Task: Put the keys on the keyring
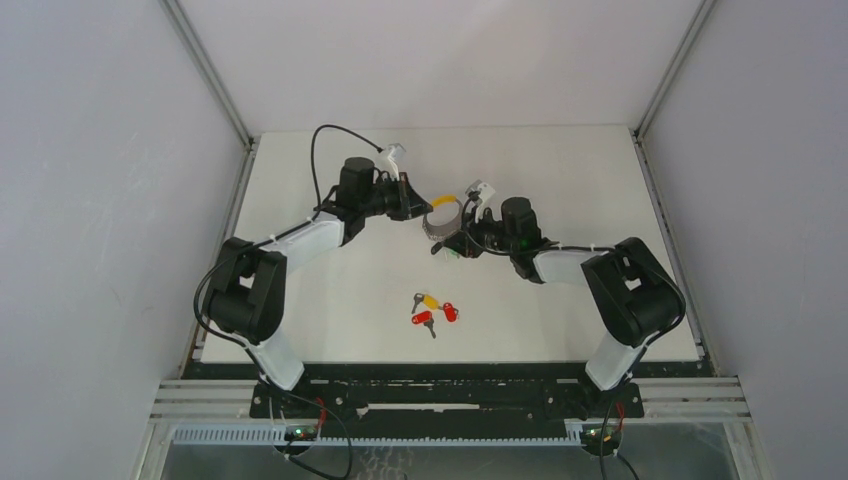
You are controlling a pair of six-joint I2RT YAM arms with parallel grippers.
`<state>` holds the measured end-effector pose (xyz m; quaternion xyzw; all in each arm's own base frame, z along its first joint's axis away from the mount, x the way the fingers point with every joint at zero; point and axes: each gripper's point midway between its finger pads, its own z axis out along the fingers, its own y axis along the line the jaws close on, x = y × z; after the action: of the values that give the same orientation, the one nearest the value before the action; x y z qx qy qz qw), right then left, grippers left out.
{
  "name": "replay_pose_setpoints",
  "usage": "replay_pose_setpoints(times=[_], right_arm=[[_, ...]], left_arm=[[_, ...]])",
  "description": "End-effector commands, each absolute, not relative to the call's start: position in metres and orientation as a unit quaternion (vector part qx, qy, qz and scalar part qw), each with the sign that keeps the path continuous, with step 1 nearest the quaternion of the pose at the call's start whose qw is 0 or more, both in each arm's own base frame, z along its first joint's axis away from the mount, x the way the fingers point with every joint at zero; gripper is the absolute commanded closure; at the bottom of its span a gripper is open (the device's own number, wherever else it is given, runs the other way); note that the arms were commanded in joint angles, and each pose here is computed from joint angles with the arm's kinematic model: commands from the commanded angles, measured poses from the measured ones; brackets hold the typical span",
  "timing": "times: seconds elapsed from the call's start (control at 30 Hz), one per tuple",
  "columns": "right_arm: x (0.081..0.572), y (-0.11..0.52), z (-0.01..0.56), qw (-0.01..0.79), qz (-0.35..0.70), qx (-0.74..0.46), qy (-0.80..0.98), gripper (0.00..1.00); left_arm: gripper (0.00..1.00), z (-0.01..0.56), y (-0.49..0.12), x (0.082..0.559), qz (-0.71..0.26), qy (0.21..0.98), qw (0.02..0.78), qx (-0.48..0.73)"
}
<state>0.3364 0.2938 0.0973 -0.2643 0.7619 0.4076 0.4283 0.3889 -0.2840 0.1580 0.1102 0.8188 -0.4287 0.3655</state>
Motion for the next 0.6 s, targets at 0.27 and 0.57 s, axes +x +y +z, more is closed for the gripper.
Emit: replay_pose_setpoints(times=[0.27,0.57], right_arm=[[0.351,0.311,0.118,0.454,0.421,-0.269,0.737,0.87],[0.354,0.312,0.111,0.449,0.413,-0.269,0.745,0.88]], left_arm=[[1.0,0.197,-0.29,0.387,-0.451,0.787,0.405,0.117],[1.0,0.198,-0.29,0.387,-0.452,0.786,0.404,0.117]])
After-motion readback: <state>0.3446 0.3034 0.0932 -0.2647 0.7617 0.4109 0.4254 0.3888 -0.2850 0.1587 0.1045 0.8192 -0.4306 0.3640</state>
